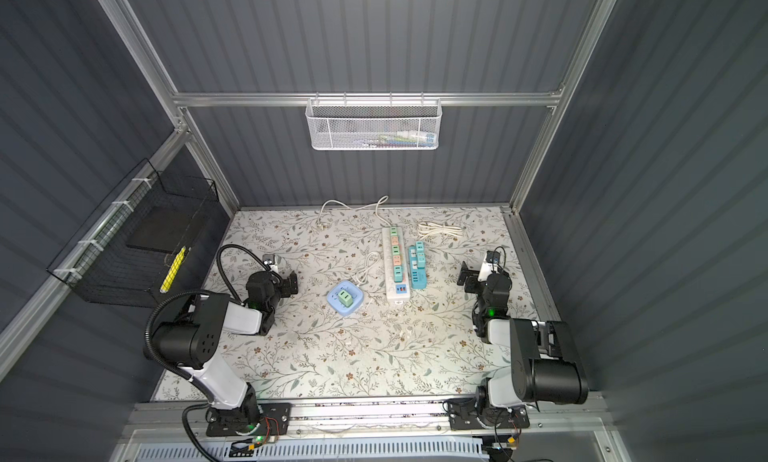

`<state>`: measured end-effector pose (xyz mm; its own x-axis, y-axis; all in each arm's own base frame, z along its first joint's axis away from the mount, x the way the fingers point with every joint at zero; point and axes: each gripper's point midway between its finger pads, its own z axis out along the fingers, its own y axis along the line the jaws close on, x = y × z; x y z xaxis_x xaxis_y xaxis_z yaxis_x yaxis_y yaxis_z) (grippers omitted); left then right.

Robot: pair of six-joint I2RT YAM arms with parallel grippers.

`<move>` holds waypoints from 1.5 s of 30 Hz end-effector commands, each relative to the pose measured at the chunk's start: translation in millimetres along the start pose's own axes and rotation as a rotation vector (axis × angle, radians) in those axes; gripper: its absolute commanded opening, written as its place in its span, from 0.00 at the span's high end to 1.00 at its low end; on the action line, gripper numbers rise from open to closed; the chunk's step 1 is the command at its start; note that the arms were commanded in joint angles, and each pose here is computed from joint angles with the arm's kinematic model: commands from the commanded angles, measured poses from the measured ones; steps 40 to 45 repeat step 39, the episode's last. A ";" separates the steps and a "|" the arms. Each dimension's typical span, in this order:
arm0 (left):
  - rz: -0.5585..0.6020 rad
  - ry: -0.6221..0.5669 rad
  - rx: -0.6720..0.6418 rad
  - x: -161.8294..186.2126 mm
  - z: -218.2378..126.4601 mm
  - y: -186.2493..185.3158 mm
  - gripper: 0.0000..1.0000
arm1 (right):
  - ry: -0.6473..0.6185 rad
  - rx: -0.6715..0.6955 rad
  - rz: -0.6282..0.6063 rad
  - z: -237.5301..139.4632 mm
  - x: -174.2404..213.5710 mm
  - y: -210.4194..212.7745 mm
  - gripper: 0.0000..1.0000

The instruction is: Insert the plug

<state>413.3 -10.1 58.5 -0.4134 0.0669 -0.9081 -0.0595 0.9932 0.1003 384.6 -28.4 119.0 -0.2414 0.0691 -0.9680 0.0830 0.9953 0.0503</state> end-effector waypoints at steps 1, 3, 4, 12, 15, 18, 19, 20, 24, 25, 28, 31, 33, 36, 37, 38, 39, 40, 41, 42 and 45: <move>-0.006 -0.016 -0.009 -6.4 0.7 3.5 0.00 | -0.003 -0.014 0.012 1.1 -1.1 2.2 0.01; -0.006 -0.017 -0.009 -6.8 0.6 3.5 0.00 | -0.001 -0.014 0.012 1.1 -0.5 2.4 0.01; -0.006 -0.016 -0.009 -6.6 0.7 3.6 0.00 | -0.001 -0.014 0.012 1.1 -0.4 2.2 0.01; -0.006 -0.017 -0.009 -6.4 0.5 3.6 0.00 | 0.000 -0.012 0.012 1.0 -0.2 2.3 0.01; -0.007 -0.018 -0.009 -6.1 0.3 3.7 0.00 | 0.000 -0.011 0.011 1.0 0.1 2.0 0.01; -0.007 -0.019 -0.009 -6.6 0.2 3.7 0.00 | -0.002 -0.010 0.010 1.0 -1.0 2.3 0.01; -0.006 -0.019 -0.009 -6.5 0.1 3.6 0.00 | -0.001 -0.011 0.010 1.0 -0.3 2.4 0.01; -0.007 -0.018 -0.009 -6.2 0.2 3.7 0.00 | -0.002 -0.011 0.010 1.0 -0.8 2.4 0.01; -0.006 -0.019 -0.008 -6.6 0.1 3.3 0.00 | 0.000 -0.010 0.010 1.1 0.0 2.8 0.01; -0.006 -0.017 -0.009 -5.8 0.1 3.7 0.00 | -0.001 -0.010 0.008 1.2 -0.4 2.7 0.01; -0.007 -0.020 -0.009 -7.1 0.4 3.5 0.00 | -0.001 -0.008 0.008 1.0 -0.3 2.2 0.01; -0.007 -0.013 0.000 -6.7 2.1 2.1 0.00 | -0.003 -0.009 0.008 1.2 -1.3 2.8 0.01; -0.008 -0.005 0.002 -5.0 2.2 2.1 0.00 | 0.001 -0.010 0.007 1.5 -0.1 3.0 0.01; -0.008 -0.009 0.002 -6.0 2.0 2.3 0.00 | 0.002 -0.008 0.005 1.7 -0.2 3.0 0.01; -0.007 -0.009 0.004 -6.0 2.1 1.7 0.00 | 0.001 -0.009 0.006 1.6 -0.4 3.1 0.01; -0.006 -0.009 0.002 -6.1 2.1 2.2 0.00 | 0.002 -0.009 0.004 1.7 0.0 3.3 0.01; -0.006 -0.010 0.000 -5.2 1.4 2.6 0.00 | 0.003 -0.009 0.005 1.8 0.3 3.3 0.01; -0.006 -0.010 0.000 -5.2 1.4 2.6 0.00 | 0.003 -0.009 0.005 1.8 0.3 3.3 0.01; -0.006 -0.010 0.000 -5.2 1.4 2.6 0.00 | 0.003 -0.009 0.005 1.8 0.3 3.3 0.01; -0.006 -0.010 0.000 -5.2 1.4 2.6 0.00 | 0.003 -0.009 0.005 1.8 0.3 3.3 0.01; -0.006 -0.010 0.000 -5.2 1.4 2.6 0.00 | 0.003 -0.009 0.005 1.8 0.3 3.3 0.01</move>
